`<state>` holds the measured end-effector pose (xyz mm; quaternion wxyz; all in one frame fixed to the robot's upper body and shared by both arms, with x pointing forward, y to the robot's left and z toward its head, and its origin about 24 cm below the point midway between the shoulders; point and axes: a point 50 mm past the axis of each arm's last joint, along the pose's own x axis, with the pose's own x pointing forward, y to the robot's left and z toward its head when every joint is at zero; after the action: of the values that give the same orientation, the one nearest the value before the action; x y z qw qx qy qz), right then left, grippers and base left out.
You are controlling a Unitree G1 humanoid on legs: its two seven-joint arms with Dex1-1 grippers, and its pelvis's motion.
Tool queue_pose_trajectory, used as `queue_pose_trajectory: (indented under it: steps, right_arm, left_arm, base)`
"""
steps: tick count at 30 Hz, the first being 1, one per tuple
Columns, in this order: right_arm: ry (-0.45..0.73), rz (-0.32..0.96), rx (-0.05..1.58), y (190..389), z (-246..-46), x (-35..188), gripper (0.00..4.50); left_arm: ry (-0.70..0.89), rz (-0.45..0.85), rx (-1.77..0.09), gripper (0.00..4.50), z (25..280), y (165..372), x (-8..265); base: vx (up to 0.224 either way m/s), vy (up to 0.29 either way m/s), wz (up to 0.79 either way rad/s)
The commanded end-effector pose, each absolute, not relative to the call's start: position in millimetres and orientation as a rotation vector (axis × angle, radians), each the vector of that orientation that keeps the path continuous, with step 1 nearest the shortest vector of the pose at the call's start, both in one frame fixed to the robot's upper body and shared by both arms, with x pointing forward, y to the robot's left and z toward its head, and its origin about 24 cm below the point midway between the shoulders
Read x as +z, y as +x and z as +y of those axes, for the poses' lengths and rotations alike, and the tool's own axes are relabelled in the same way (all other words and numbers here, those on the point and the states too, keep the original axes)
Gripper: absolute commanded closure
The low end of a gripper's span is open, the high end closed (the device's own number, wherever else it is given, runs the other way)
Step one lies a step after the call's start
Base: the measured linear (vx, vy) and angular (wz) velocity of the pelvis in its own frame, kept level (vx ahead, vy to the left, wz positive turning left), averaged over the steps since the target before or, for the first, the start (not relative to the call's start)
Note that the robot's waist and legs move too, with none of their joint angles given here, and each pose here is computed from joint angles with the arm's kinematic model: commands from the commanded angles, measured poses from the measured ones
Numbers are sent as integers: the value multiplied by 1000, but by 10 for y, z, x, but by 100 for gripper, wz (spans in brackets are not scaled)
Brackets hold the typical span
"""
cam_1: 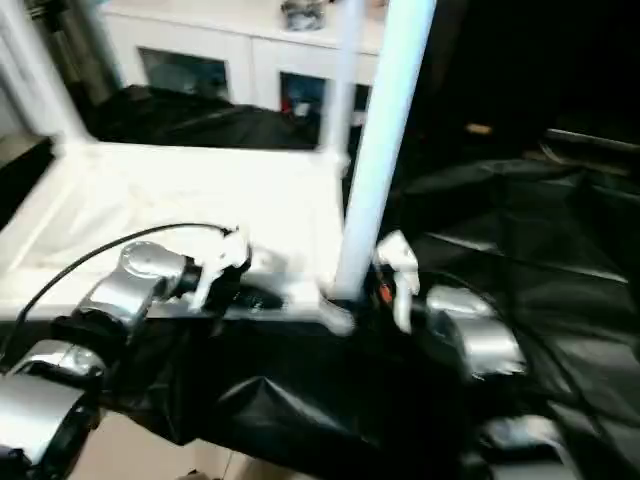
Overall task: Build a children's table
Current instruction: Rotate leg to tighten
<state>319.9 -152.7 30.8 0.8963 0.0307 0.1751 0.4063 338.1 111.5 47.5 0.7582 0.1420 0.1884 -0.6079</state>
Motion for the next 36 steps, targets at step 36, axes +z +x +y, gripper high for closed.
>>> queue_pose_trajectory:
  steps: [36]
  right_arm:
    - [28,463,1248,2898,-1547,292,101]
  left_arm:
    - [392,416,-1560,450,1043,3311,621]
  base:
    - [0,0,0]
